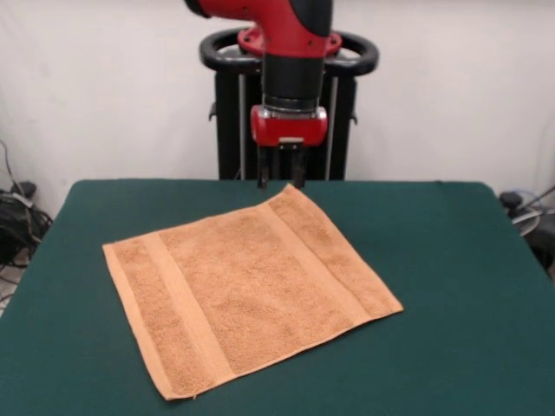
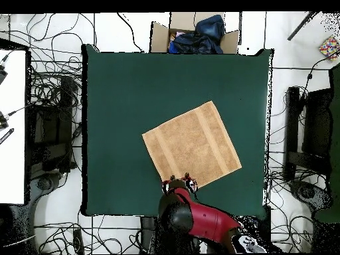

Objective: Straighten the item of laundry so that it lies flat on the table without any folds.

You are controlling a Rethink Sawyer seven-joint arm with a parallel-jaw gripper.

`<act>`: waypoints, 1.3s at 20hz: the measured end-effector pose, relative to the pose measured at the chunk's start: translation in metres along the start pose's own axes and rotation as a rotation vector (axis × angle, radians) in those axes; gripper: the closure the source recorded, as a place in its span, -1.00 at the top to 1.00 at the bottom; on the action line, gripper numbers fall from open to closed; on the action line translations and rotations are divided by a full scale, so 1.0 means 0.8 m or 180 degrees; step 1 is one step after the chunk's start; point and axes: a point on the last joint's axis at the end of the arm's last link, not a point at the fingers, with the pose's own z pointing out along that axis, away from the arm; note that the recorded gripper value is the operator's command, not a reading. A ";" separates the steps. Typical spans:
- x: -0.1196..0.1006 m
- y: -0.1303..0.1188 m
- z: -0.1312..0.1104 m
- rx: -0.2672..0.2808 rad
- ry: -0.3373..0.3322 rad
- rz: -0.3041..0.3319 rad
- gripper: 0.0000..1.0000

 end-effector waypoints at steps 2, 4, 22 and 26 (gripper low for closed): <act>-0.006 -0.002 -0.006 -0.0007 0.0014 -0.0012 1.00; -0.014 -0.008 -0.015 0.0002 0.0022 -0.0023 1.00; -0.072 -0.058 -0.030 0.0124 -0.0293 0.0037 1.00; -0.083 -0.066 -0.030 0.0116 -0.0292 0.0039 1.00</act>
